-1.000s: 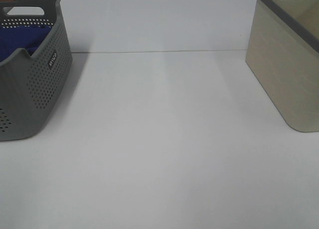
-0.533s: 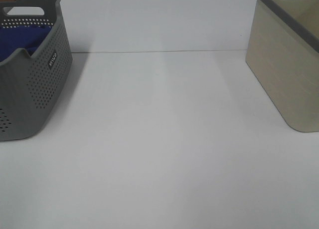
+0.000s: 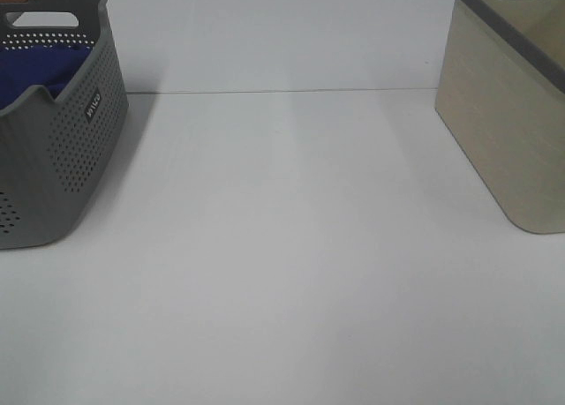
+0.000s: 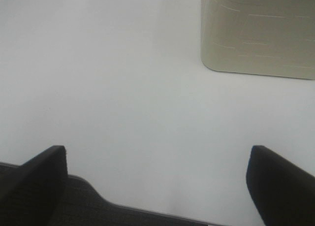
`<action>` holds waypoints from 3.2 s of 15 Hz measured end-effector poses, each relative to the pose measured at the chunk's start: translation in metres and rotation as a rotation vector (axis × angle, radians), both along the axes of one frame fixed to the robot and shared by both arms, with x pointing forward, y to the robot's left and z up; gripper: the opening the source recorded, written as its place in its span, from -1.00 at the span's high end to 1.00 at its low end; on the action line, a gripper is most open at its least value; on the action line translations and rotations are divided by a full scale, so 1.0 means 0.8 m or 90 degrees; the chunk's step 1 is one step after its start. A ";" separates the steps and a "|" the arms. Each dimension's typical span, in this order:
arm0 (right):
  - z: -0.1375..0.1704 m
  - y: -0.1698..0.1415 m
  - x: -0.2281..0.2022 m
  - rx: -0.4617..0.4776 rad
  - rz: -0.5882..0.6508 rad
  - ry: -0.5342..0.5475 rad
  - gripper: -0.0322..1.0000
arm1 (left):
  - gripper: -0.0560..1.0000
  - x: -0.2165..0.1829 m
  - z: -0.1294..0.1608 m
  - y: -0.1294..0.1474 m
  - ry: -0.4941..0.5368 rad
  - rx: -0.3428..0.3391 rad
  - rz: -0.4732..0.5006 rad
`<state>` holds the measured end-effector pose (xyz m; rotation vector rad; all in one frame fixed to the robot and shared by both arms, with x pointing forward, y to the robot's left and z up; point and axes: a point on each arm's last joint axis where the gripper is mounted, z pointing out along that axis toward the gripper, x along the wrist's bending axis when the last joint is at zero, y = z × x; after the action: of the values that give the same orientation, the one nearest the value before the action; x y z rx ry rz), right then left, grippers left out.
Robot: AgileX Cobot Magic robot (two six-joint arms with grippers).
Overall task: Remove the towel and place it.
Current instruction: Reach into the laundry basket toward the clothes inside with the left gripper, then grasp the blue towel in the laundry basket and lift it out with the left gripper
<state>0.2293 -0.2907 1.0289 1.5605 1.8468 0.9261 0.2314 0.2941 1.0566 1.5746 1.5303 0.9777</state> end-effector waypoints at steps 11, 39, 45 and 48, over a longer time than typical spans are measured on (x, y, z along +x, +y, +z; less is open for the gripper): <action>0.000 0.000 0.000 0.000 0.000 0.000 -0.91 | -0.62 0.000 0.000 0.000 0.000 0.000 0.000; 0.000 0.000 0.000 0.000 0.000 0.000 -0.91 | -0.56 0.565 0.018 0.085 0.514 0.536 -0.391; 0.000 0.000 0.000 0.000 0.000 0.000 -0.91 | -0.55 0.612 -0.090 0.088 0.539 0.588 -0.502; 0.000 0.000 0.000 0.000 0.000 0.000 -0.91 | -0.55 0.623 -0.110 0.088 0.528 0.608 -0.525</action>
<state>0.2293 -0.2907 1.0289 1.5605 1.8468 0.9261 0.7295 0.3647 0.9683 3.2085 0.5809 0.5605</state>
